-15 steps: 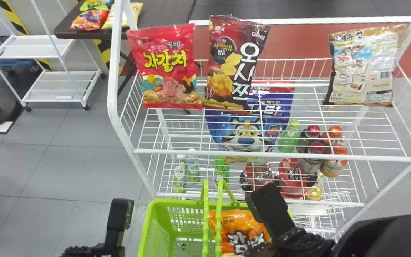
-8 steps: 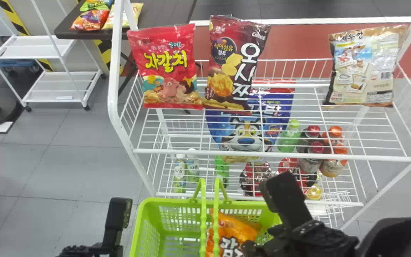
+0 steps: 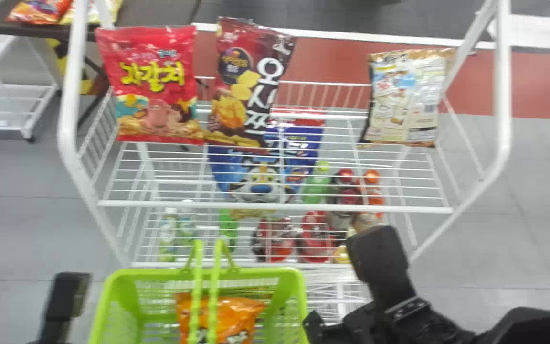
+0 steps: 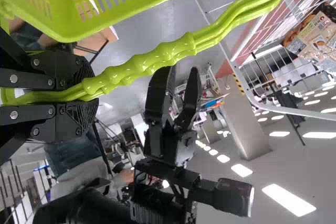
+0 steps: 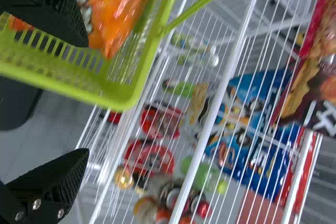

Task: Hold basket handle with left hand then pick Gamjakkang with right hand and place into basket

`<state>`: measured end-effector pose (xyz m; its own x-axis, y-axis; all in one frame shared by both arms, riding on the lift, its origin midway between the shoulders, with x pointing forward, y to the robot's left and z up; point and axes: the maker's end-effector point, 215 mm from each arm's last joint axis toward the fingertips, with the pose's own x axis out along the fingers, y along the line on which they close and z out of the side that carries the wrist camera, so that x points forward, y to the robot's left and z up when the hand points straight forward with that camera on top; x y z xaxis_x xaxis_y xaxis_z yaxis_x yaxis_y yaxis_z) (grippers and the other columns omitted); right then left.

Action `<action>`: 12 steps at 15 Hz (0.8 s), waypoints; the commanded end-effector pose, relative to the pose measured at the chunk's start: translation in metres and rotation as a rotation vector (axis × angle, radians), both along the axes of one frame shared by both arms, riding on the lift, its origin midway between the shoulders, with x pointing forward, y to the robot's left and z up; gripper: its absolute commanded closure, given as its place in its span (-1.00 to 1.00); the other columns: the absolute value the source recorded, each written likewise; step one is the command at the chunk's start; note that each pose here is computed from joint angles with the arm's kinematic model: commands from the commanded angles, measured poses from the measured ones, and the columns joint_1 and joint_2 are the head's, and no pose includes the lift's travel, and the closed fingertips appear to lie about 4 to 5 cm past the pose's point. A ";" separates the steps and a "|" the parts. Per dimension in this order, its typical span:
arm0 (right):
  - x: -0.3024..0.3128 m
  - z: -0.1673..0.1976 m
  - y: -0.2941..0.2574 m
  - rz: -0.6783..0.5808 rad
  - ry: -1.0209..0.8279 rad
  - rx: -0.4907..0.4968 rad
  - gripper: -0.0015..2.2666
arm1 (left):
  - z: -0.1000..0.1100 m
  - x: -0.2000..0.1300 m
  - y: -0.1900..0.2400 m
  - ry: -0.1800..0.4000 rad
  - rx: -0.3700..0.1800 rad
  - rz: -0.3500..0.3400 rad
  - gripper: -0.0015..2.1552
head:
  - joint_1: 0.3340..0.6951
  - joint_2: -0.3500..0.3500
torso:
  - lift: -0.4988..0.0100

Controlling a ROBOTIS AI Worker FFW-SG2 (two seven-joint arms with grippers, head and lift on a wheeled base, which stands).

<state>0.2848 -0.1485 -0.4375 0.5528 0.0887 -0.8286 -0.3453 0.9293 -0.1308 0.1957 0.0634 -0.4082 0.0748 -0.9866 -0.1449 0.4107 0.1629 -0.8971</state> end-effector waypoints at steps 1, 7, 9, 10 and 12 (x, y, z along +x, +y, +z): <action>0.030 0.014 -0.002 -0.037 -0.178 0.047 -0.95 | -0.002 0.002 0.000 -0.012 -0.004 0.004 0.99 | 1.00 -0.54 | 0.88; 0.101 0.091 0.011 -0.064 -0.623 0.302 -0.95 | -0.008 0.005 -0.002 -0.023 -0.022 0.020 0.99 | 1.00 -0.42 | 0.88; 0.101 0.105 0.000 -0.091 -0.728 0.340 -0.95 | -0.009 0.005 -0.001 -0.032 -0.026 0.022 0.99 | 1.00 -0.43 | 0.88; 0.097 0.112 -0.007 -0.109 -0.780 0.354 -0.95 | -0.009 0.004 -0.002 -0.032 -0.030 0.022 0.99 | 1.00 -0.46 | 0.88; 0.087 0.115 -0.017 -0.134 -0.829 0.360 -0.95 | -0.009 0.003 -0.001 -0.036 -0.031 0.028 0.99 | 1.00 -0.52 | 0.88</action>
